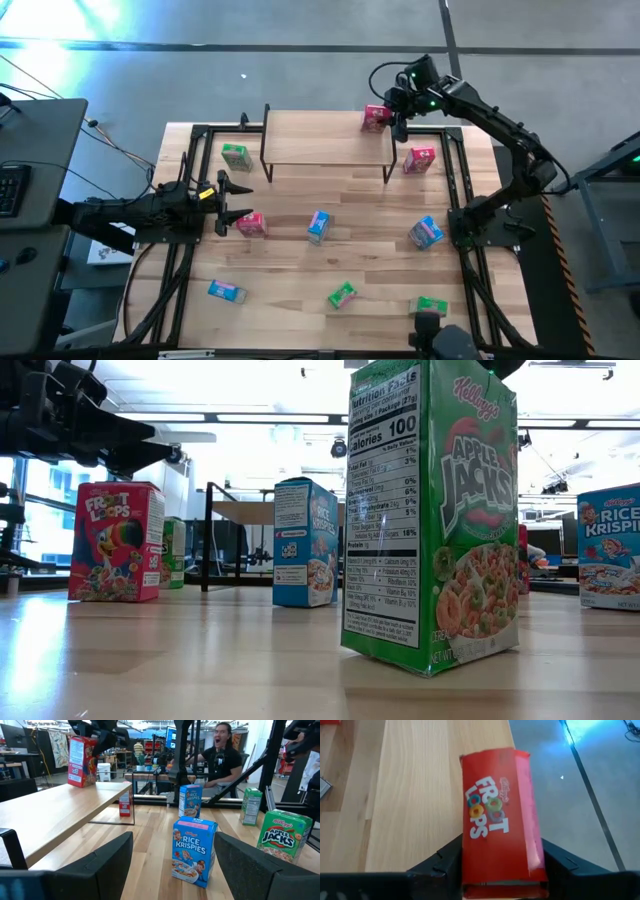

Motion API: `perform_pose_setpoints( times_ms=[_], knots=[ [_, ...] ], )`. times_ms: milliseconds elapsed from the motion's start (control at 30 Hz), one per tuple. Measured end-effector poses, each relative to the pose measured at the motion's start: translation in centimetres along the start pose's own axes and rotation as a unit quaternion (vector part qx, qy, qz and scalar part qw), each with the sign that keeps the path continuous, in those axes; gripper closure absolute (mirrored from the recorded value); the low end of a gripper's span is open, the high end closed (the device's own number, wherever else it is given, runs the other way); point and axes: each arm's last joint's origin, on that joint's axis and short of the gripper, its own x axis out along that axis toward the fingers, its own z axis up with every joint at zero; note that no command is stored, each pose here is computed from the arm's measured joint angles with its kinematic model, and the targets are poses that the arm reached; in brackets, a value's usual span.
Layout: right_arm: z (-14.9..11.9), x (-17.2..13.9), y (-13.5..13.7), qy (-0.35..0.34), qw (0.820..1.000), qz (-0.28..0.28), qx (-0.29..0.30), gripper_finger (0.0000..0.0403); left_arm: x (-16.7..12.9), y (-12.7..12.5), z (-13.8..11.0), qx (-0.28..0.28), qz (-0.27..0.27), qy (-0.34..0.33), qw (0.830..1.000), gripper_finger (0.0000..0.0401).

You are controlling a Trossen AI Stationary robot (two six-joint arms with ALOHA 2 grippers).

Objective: Stack cereal on shelf
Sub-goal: Put the bottom right red cereal box on the shelf

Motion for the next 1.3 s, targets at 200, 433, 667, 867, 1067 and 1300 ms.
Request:
perform_pose_setpoints(
  times_ms=[200, 433, 667, 867, 1067, 1300],
  knots=[
    [0.02, 0.04, -0.04, -0.002, 1.0, -0.002, -0.006, 0.0212, 0.0, 0.0, 0.0, 0.0, 0.0, 0.0, 1.0, 0.0131],
    [0.1, 0.04, -0.14, -0.005, 1.0, -0.009, -0.016, 0.0212, 0.0, 0.0, 0.0, 0.0, 0.0, 0.0, 1.0, 0.0131],
    [0.12, 0.04, -0.15, -0.005, 1.0, -0.01, -0.023, 0.0209, 0.0, 0.0, 0.0, 0.0, 0.0, 0.0, 1.0, 0.0131],
    [0.11, 0.03, -0.22, 0.001, 0.999, -0.019, -0.027, 0.017, 0.0, 0.0, 0.0, 0.0, 0.0, 0.0, 1.0, 0.0131],
    [0.24, 0.02, -0.36, -0.003, 0.999, -0.029, -0.034, 0.0153, 0.0, 0.0, 0.0, 0.0, 0.0, 0.0, 1.0, 0.0131],
    [0.97, -0.91, -0.68, 0.005, 0.998, -0.05, -0.037, 0.0152, 0.0, 0.0, 0.0, 0.0, 0.0, 0.0, 1.0, 0.0131]
  ],
)
